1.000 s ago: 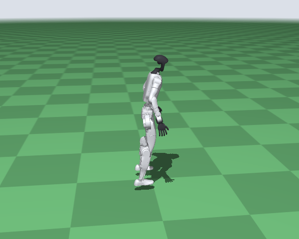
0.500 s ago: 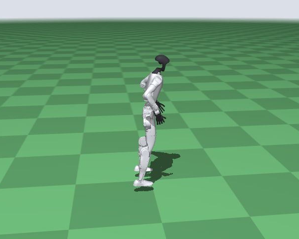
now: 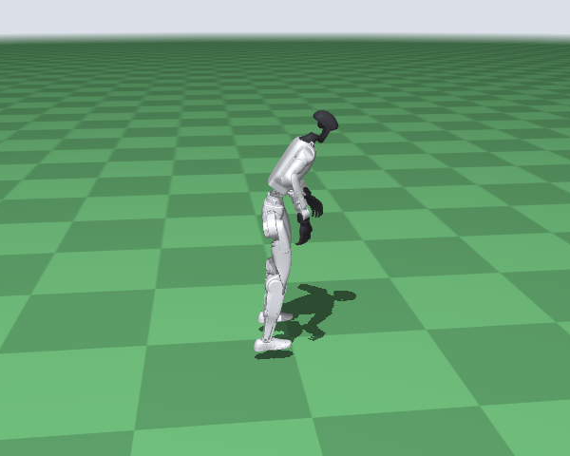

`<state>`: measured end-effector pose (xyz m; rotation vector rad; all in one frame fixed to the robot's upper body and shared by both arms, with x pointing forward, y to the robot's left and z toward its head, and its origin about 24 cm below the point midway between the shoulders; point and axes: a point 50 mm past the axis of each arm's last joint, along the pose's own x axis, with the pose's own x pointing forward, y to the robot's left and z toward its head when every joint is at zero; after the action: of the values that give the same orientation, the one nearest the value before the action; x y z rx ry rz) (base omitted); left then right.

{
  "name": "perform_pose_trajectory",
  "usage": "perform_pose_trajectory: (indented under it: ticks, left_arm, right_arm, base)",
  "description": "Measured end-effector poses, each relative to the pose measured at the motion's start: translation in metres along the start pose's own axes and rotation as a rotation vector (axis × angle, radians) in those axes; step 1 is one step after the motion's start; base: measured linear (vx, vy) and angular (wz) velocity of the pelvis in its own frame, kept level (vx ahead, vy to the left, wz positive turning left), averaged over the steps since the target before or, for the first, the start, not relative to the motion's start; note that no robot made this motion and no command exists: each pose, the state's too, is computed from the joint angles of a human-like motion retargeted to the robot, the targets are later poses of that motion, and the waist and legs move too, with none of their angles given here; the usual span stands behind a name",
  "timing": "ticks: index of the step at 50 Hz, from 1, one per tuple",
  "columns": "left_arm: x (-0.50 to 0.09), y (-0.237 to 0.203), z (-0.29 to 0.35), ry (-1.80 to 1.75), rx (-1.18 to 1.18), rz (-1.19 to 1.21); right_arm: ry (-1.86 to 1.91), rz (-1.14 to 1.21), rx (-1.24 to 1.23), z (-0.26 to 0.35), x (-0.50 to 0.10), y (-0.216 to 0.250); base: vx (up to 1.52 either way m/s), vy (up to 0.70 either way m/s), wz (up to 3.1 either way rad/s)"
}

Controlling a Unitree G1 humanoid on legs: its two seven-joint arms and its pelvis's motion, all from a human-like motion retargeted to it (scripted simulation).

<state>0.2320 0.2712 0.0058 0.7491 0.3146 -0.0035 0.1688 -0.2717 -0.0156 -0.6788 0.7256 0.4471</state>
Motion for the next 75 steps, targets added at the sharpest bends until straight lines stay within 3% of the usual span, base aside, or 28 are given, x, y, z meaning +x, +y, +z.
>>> perform_pose_trajectory:
  ticks: [4,8,13,15,18,20,23,25,28,31,35,38,41,48,52,55,58,62,65,68,72,75]
  left_arm:
    - [0.035,-0.003,0.033,-0.04,-0.082,0.124]
    - [0.075,-0.016,0.057,0.085,-0.27,0.265]
    - [0.097,-0.01,0.102,0.058,-0.472,0.348]
    - [0.085,0.005,0.137,-0.186,-0.466,0.381]
    - [0.036,0.023,0.177,-0.602,-0.339,0.251]
    - [0.004,0.025,0.177,-0.743,-0.275,0.155]
    - [-0.014,0.005,0.125,-0.662,-0.223,0.103]
    - [-0.013,-0.01,0.074,-0.43,-0.251,0.144]
    - [-0.024,-0.048,-0.016,0.09,-0.311,0.157]
    - [-0.042,-0.071,-0.082,0.5,-0.353,0.18]
    - [-0.099,-0.062,-0.158,0.908,-0.229,0.19]
    - [-0.148,-0.045,-0.194,1.093,-0.038,0.129]
    - [-0.188,-0.032,-0.212,1.208,-0.005,0.124]
    - [-0.243,0.004,-0.221,1.201,-0.083,0.22]
    - [-0.212,0.033,-0.216,1.132,-0.154,0.484]
    - [-0.18,0.022,-0.21,1.131,-0.341,0.639]
    - [-0.12,-0.014,-0.177,0.945,-0.449,0.587]
    - [-0.057,-0.042,-0.11,0.549,-0.279,0.327]
    - [-0.043,-0.055,-0.08,0.38,-0.219,0.161]
    - [-0.042,-0.067,-0.069,0.347,-0.37,0.054]
    - [-0.021,-0.06,-0.053,0.314,-0.517,0.083]
    - [0.003,-0.05,-0.042,0.308,-0.439,0.202]
  right_arm:
    - [-0.05,-0.083,0.055,0.015,0.016,-0.016]
    - [-0.081,-0.389,0.163,0.05,0.062,-0.043]
    - [-0.364,-0.697,0.582,0.175,0.089,-0.067]
    - [-0.659,-0.615,0.63,0.237,0.061,-0.058]
    - [-1.026,-0.129,0.352,0.282,-0.006,-0.026]
    - [-1.096,0.078,0.203,0.269,-0.038,-0.013]
    - [-0.993,0.042,0.316,0.212,-0.03,-0.013]
    - [-0.767,-0.084,0.354,0.161,0.002,-0.011]
    - [-0.305,-0.128,0.206,0.085,0.047,-0.006]
    - [0.0,-0.177,0.01,0.052,0.081,-0.02]
    - [0.24,-0.212,-0.281,0.033,0.096,-0.033]
    - [0.208,-0.227,-0.236,0.033,0.095,-0.032]
    - [0.169,-0.169,-0.088,0.023,0.086,-0.021]
    - [0.1,-0.082,-0.043,-0.001,0.054,0.0]
    - [-0.002,-0.303,0.045,0.026,0.051,-0.036]
    - [-0.001,-0.469,0.281,0.03,0.061,-0.04]
    - [0.043,-0.532,0.461,0.022,0.071,-0.021]
    - [0.03,-0.417,0.518,0.009,0.065,0.015]
    - [0.058,-0.259,0.575,-0.011,0.052,0.047]
    - [0.102,-0.11,0.625,-0.029,0.038,0.072]
    - [0.113,-0.1,0.531,-0.03,0.039,0.072]
    - [0.129,-0.247,0.436,-0.022,0.054,0.059]
  base:
    - [-0.35,-0.04,0.78]
    - [-0.18,-0.02,0.56]
    - [0.04,-0.01,0.05]
    - [0.24,-0.03,-0.4]
    - [0.5,-0.05,-0.39]
    - [0.77,-0.05,-0.25]
    - [0.78,-0.19,-0.03]
    - [0.63,-0.07,0.45]
    - [0.33,0.33,0.06]
    - [-0.03,-0.05,-0.93]
    - [-0.01,-0.09,-0.71]
    - [0.16,0.07,-0.15]
    - [0.26,0.0,0.68]
    - [0.23,0.17,1.0]
    - [-0.16,0.0,0.61]
    - [-0.26,-0.09,-0.59]
    - [-0.09,0.1,-0.19]
    - [0.11,0.06,0.32]
    - [0.13,0.03,-0.24]
    - [0.11,0.03,-0.57]
    - [0.02,0.01,-0.53]
    - [-0.08,0.01,-0.43]
